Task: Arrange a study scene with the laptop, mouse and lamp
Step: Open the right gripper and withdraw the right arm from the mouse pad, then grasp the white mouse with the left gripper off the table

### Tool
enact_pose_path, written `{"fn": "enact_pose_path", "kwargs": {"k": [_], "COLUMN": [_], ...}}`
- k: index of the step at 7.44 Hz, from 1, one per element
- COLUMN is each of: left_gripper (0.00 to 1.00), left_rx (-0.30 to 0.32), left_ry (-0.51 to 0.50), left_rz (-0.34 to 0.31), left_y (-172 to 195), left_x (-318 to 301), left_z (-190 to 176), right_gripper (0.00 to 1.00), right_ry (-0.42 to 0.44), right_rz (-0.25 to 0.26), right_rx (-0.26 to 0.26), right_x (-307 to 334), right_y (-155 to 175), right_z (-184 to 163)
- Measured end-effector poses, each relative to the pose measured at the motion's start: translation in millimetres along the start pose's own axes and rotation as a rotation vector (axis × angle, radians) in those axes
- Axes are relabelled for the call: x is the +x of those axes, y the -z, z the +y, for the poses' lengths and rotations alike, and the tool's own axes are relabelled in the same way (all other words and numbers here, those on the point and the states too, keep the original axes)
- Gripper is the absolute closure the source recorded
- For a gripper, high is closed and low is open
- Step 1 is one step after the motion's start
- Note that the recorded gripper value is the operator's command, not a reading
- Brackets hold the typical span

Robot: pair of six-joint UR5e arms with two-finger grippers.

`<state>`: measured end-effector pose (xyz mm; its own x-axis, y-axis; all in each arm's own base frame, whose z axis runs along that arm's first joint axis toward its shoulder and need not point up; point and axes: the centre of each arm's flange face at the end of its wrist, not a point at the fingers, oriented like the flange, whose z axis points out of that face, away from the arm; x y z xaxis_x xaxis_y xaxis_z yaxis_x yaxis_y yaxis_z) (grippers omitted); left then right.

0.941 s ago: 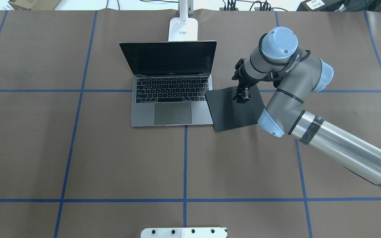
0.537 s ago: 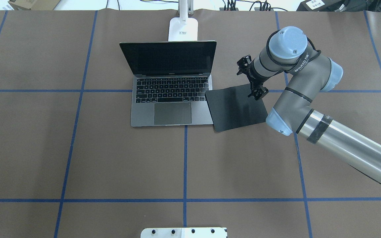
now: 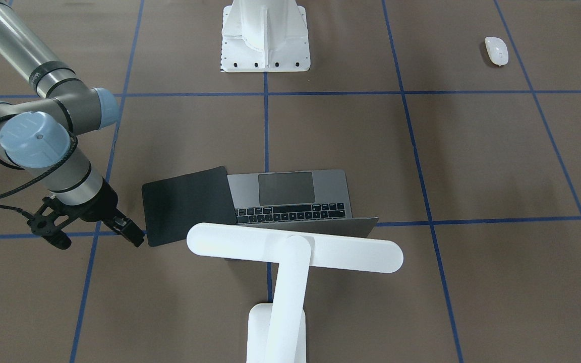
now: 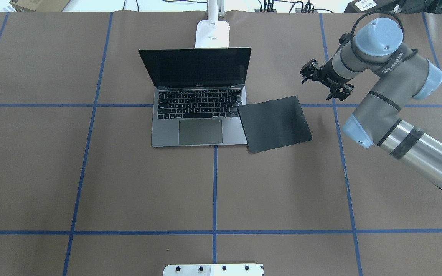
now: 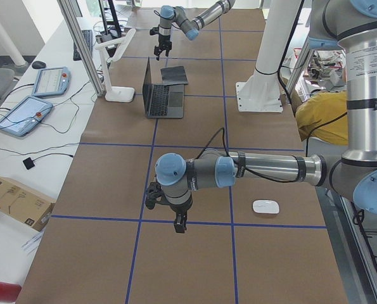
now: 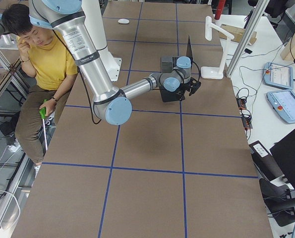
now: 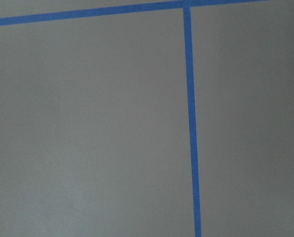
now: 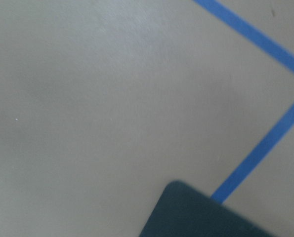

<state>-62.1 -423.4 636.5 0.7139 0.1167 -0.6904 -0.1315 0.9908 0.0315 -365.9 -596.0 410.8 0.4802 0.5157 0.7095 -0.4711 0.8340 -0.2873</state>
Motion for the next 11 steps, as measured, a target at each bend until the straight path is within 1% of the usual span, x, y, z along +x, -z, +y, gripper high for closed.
{"fn": "enact_pose_path", "kwargs": {"k": [1, 3, 4, 5, 6, 7, 8, 9, 10, 11], "left_gripper": [0.0, 0.0, 0.0, 0.0, 0.0, 0.0, 0.0, 0.0, 0.0, 0.0], "left_rx": [0.027, 0.099, 0.116, 0.122, 0.126, 0.133, 0.138, 0.14, 0.134, 0.12], "left_ry": [-0.029, -0.102, -0.124, -0.133, -0.138, -0.143, -0.145, -0.147, -0.146, -0.145], "left_rz": [-0.004, -0.013, -0.015, -0.012, 0.003, 0.039, 0.095, 0.146, 0.176, 0.169], "left_y": [11.6, 27.5, 29.7, 29.8, 29.9, 31.0, 31.6, 30.8, 23.3, 7.1], "left_x": [11.3, 27.1, 29.7, 30.7, 33.3, 39.0, 46.3, 51.9, 51.1, 43.3], "left_z": [-3.6, -11.3, -12.1, -11.6, -10.0, -5.9, -0.9, 2.7, 12.4, 33.2], "right_gripper": [0.0, 0.0, 0.0, 0.0, 0.0, 0.0, 0.0, 0.0, 0.0, 0.0], "right_ry": [0.102, 0.333, 0.441, 0.514, 0.563, 0.61, 0.639, 0.641, 0.648, 0.665], "right_rz": [0.012, 0.056, 0.073, 0.075, 0.072, 0.075, 0.084, 0.1, 0.121, 0.138], "right_rx": [0.006, 0.0, -0.012, -0.024, -0.032, -0.041, -0.057, -0.076, -0.091, -0.104], "right_x": [33.0, 126.4, 178.4, 227.4, 275.5, 317.8, 345.5, 357.9, 366.0, 377.7], "right_y": [10.6, 33.9, 48.7, 67.8, 89.3, 108.0, 127.3, 151.7, 175.7, 190.0], "right_z": [-22.4, -78.8, -106.1, -130.0, -150.2, -164.3, -172.5, -172.6, -167.2, -162.2]}}
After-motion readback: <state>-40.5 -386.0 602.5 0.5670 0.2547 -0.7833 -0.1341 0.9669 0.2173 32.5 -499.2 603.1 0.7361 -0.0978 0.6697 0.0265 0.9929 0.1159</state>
